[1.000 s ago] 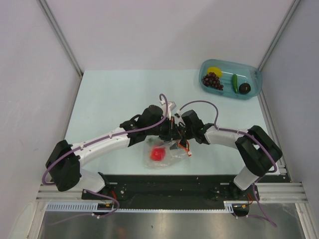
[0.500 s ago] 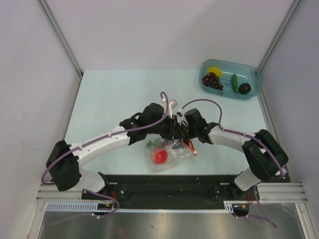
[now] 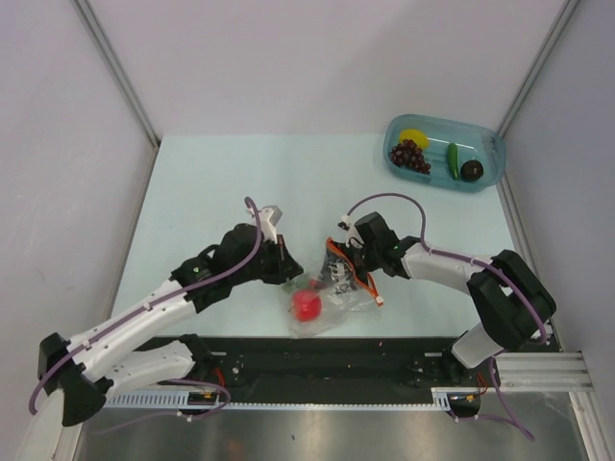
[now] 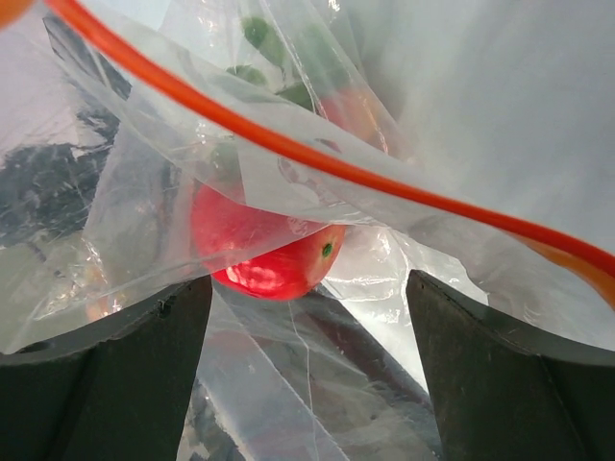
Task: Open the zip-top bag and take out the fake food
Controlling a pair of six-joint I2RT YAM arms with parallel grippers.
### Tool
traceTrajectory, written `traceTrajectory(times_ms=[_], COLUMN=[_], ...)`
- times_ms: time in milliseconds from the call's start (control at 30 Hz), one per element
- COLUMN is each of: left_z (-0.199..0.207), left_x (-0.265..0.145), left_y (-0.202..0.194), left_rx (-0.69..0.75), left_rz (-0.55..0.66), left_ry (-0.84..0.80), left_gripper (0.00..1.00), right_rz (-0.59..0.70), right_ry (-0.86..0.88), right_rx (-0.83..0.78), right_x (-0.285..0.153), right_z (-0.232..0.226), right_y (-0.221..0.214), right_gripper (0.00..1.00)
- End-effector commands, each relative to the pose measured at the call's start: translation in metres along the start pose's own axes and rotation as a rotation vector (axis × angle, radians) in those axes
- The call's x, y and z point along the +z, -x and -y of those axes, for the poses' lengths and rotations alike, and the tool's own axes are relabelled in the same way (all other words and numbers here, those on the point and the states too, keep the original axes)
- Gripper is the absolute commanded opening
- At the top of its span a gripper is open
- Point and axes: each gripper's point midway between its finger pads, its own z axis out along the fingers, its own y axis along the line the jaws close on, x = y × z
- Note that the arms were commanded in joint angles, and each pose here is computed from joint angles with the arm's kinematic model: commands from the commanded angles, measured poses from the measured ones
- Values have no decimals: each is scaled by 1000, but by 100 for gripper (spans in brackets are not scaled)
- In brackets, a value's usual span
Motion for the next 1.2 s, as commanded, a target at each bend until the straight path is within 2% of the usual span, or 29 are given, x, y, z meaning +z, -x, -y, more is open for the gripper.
traceTrajectory(times_ms=[0, 267, 367, 500, 600, 733, 1167], left_z=[-59, -98, -93, -66, -57, -55, -65], left_x=[20, 39, 50, 65, 69, 77, 99], left_y=[-61, -95, -107, -112, -117, -119, -113], left_rx=[-194, -219, -244, -256, -245, -281, -272], left_rz=[-156, -252, -305, -355, -389, -379, -372], left_ry=[196, 333, 287, 175, 160, 151, 182], left_gripper=[0, 0, 0, 0, 0, 0, 0], right_rz=[-11, -97, -109, -137, -154, -180, -174], right_ry=[39, 71, 67, 51, 51, 52, -135], right_rx=[-45, -86, -87, -84, -77, -93, -141], right_x=[-4, 9, 14, 19, 21, 27, 31], right_z=[-10, -14, -15, -13, -16, -23, 7], right_y=[-3, -24, -28, -38, -44, -57, -71], right_gripper=[87, 91, 92, 92, 92, 92, 94])
